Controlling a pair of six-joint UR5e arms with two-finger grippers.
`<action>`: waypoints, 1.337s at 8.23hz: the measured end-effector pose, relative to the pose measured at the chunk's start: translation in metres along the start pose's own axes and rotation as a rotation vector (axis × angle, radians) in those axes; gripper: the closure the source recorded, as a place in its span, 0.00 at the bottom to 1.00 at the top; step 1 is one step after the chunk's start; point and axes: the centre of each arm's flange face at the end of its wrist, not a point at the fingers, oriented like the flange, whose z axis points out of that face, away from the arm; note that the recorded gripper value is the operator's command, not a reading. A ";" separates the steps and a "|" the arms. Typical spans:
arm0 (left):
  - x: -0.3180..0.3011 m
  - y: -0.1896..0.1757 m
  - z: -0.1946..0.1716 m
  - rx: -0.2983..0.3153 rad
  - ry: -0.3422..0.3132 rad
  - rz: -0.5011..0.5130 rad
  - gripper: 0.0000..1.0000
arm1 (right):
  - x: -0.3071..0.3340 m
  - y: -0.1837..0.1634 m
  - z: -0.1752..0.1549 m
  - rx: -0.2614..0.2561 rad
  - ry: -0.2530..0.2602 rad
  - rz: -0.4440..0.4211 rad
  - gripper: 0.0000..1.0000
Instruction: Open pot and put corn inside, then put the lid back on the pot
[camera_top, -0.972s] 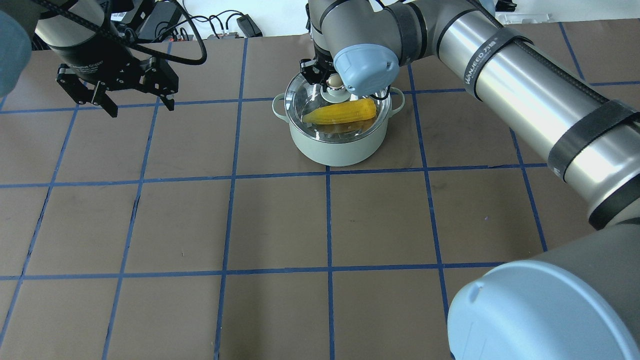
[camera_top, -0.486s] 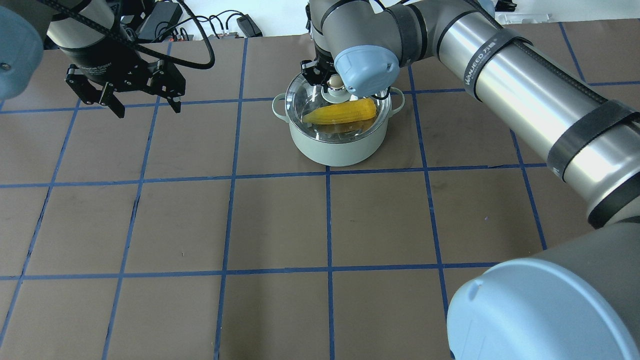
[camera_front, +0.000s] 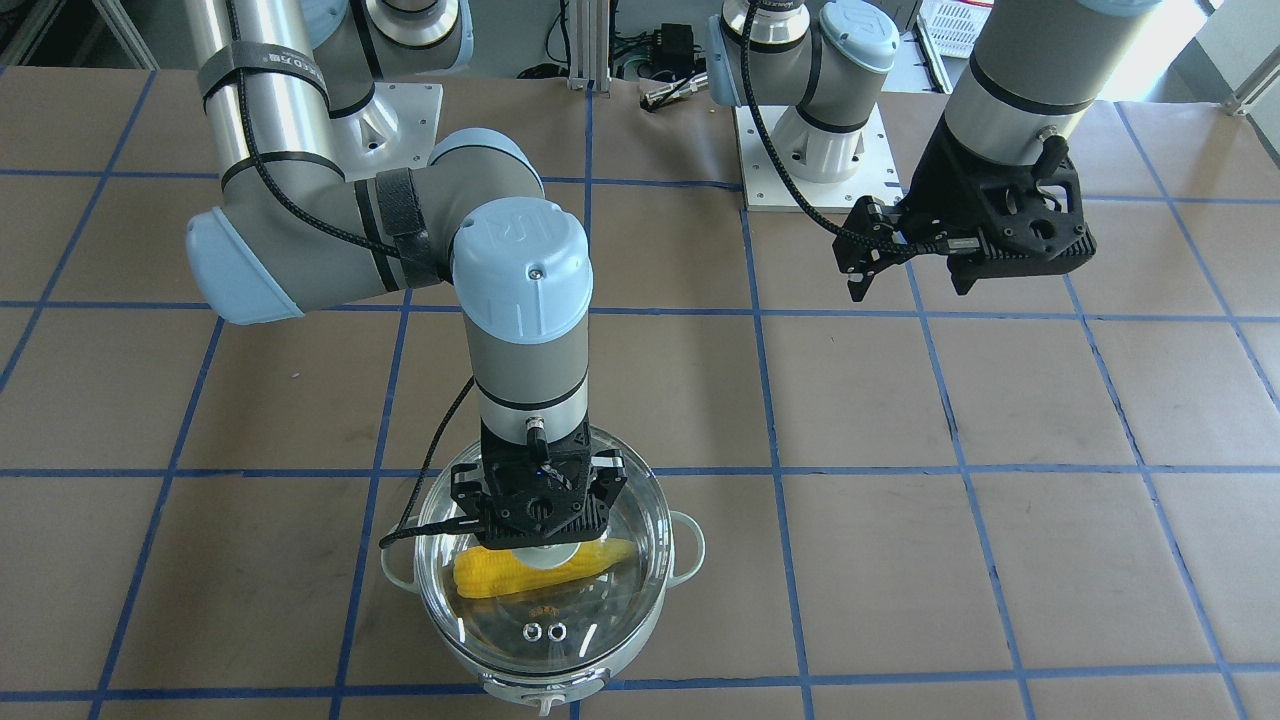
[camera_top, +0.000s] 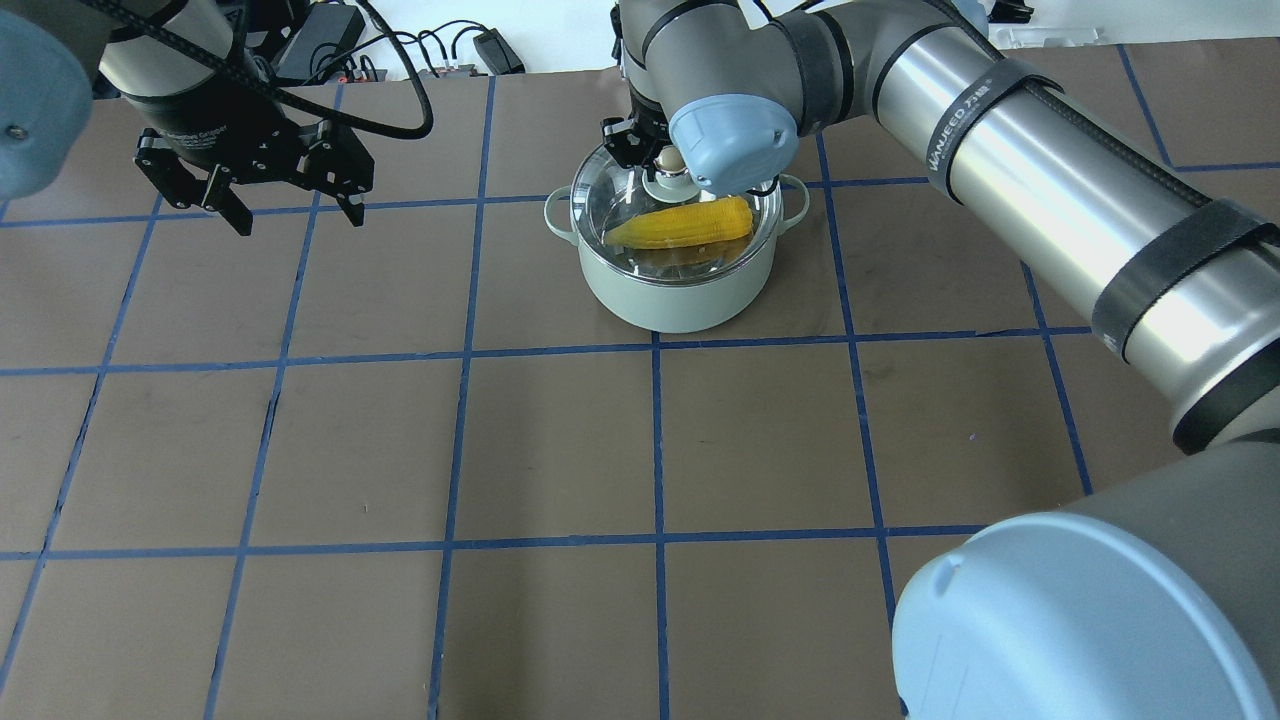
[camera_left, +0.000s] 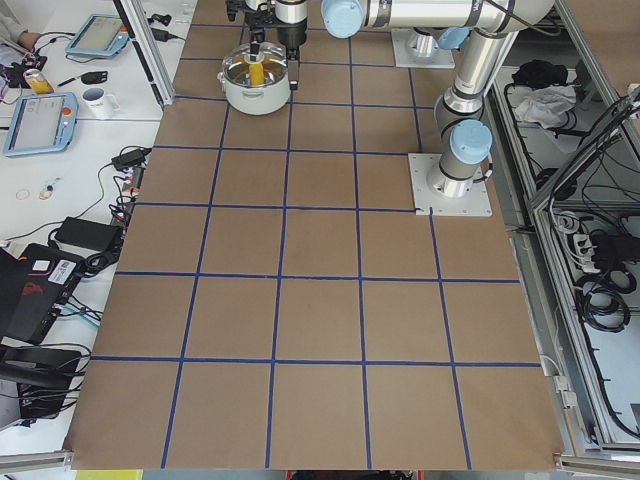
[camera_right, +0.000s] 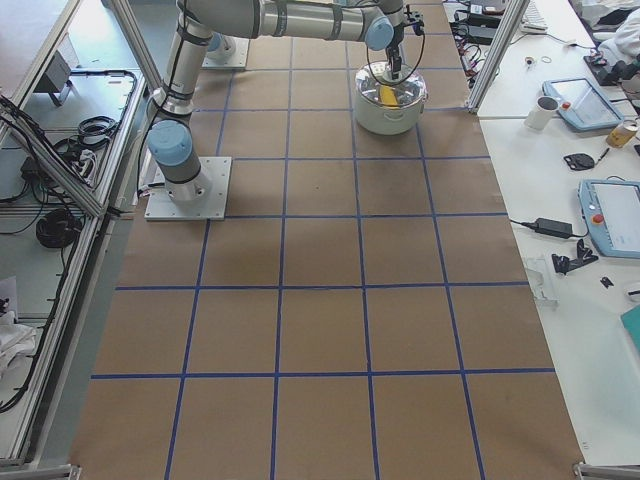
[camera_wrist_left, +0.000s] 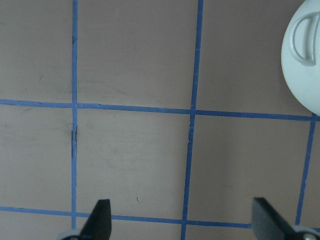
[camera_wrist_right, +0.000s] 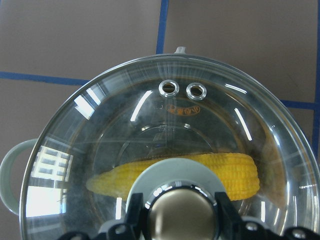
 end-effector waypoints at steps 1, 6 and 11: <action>0.000 0.000 0.000 0.000 0.002 0.000 0.00 | 0.001 -0.001 0.000 0.007 0.010 -0.009 0.80; 0.001 -0.002 0.002 -0.001 0.006 0.003 0.00 | 0.002 -0.002 -0.001 0.017 0.018 -0.021 0.81; 0.001 -0.002 0.002 0.003 0.007 0.003 0.00 | 0.002 0.000 0.000 0.018 0.015 -0.033 0.82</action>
